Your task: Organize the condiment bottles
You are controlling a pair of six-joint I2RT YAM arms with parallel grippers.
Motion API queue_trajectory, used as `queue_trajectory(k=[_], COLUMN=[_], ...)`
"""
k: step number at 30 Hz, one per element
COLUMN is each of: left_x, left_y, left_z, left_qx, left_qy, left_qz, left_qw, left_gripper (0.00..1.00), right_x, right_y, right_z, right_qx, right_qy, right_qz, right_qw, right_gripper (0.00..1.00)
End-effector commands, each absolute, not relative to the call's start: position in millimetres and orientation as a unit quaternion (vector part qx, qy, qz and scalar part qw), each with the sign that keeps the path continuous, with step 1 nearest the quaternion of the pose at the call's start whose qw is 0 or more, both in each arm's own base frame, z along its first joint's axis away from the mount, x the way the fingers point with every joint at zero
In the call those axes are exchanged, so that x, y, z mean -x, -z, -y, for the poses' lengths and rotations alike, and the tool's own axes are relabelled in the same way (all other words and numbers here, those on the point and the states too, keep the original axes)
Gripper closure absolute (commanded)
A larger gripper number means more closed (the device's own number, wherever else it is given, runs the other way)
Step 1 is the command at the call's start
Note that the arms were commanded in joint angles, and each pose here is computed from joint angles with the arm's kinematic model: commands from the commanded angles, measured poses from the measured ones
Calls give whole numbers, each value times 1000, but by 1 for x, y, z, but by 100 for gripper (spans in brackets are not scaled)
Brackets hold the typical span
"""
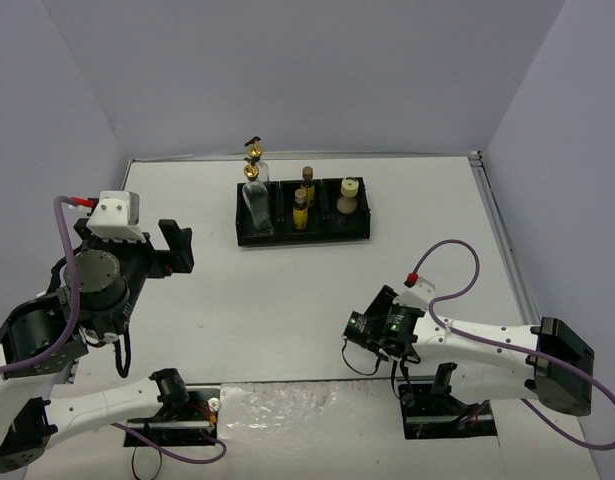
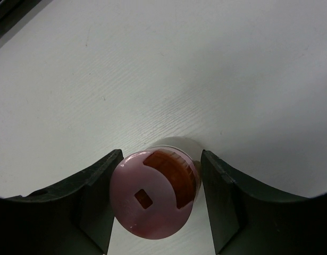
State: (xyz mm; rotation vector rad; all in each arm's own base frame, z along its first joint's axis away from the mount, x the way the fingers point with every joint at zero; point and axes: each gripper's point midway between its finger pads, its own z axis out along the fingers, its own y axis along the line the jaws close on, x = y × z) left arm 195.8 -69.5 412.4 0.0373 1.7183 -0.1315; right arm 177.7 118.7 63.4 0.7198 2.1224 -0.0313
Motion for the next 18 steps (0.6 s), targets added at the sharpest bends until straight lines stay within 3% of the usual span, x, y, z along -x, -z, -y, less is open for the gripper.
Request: queue_trajectory(k=[1, 4, 11, 18], left_x=[-198, -198, -199, -200], left_y=[-426, -425, -423, -420], left_z=[73, 72, 71, 72], left_qx=[-3, -2, -1, 0], left_qy=[69, 67, 61, 54], left_qz=[-749, -749, -751, -754], left_qw=[659, 659, 657, 654], left_gripper=[8, 8, 8, 8], right_x=[-175, -184, -216, -280], right_y=[-59, -72, -128, -199], right_z=[-120, -128, -155, -168], right_qx=[-291, -280, -229, -215], right_qy=[26, 22, 23, 43], right_qz=[-852, -847, -826, -800], right_qw=[434, 451, 515, 558], right_gripper=[83, 99, 100, 100])
